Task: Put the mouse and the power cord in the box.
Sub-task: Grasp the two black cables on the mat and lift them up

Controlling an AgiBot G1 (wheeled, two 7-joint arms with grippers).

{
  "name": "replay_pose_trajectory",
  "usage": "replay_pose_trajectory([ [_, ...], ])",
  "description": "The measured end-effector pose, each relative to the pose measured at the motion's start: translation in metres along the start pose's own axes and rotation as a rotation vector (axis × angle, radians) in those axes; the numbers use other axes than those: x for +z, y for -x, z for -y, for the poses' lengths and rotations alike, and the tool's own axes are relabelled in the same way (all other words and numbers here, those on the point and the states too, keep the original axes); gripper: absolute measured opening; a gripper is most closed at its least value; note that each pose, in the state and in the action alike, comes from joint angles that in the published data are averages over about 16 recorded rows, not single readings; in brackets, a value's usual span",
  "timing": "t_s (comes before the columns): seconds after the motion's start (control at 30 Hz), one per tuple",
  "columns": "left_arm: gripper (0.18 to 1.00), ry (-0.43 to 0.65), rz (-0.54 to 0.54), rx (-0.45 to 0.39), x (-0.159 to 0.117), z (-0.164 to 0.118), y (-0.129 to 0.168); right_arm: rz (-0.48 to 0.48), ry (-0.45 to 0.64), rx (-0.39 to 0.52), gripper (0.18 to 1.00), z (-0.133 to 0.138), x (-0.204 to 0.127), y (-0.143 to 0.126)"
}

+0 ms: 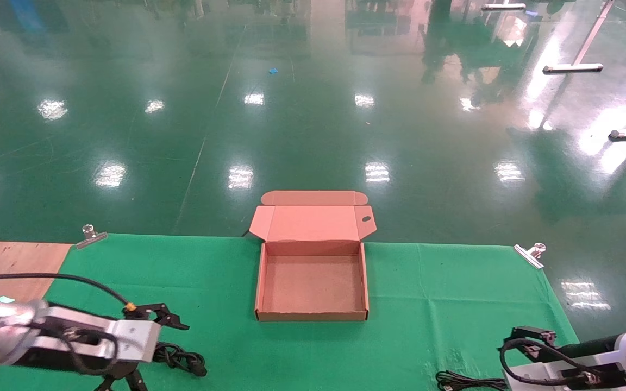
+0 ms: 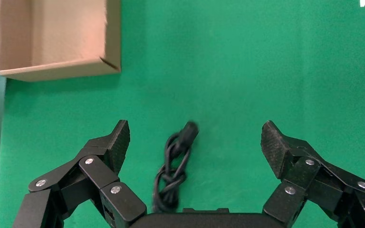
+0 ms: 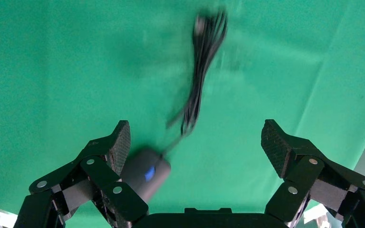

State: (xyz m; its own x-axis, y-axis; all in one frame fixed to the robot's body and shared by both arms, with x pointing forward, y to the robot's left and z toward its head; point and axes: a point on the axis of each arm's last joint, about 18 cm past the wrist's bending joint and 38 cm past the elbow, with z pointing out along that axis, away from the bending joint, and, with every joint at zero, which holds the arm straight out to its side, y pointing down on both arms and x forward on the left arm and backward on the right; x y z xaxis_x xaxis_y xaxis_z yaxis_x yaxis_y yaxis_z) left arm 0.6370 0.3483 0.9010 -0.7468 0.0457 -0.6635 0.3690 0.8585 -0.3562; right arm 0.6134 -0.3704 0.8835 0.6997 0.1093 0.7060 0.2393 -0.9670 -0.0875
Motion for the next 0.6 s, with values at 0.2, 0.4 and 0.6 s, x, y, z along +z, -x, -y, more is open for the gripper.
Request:
replay_pose_trajectory([
  [0.2,1.001,0.132,-0.04,0.113,0.022,-0.009,0.017,-0.024,0.051,-0.024,1.001,-0.01,0.021,-0.011],
  [0.4,1.001,0.239,-0.072,0.185,0.041,-0.019,0.027,-0.069,0.04,-0.022,1.001,-0.011,0.041,-0.022],
  [0.6,1.001,0.307,-0.079,0.203,0.055,-0.029,0.031,-0.083,0.014,-0.011,1.001,-0.01,0.061,-0.025],
])
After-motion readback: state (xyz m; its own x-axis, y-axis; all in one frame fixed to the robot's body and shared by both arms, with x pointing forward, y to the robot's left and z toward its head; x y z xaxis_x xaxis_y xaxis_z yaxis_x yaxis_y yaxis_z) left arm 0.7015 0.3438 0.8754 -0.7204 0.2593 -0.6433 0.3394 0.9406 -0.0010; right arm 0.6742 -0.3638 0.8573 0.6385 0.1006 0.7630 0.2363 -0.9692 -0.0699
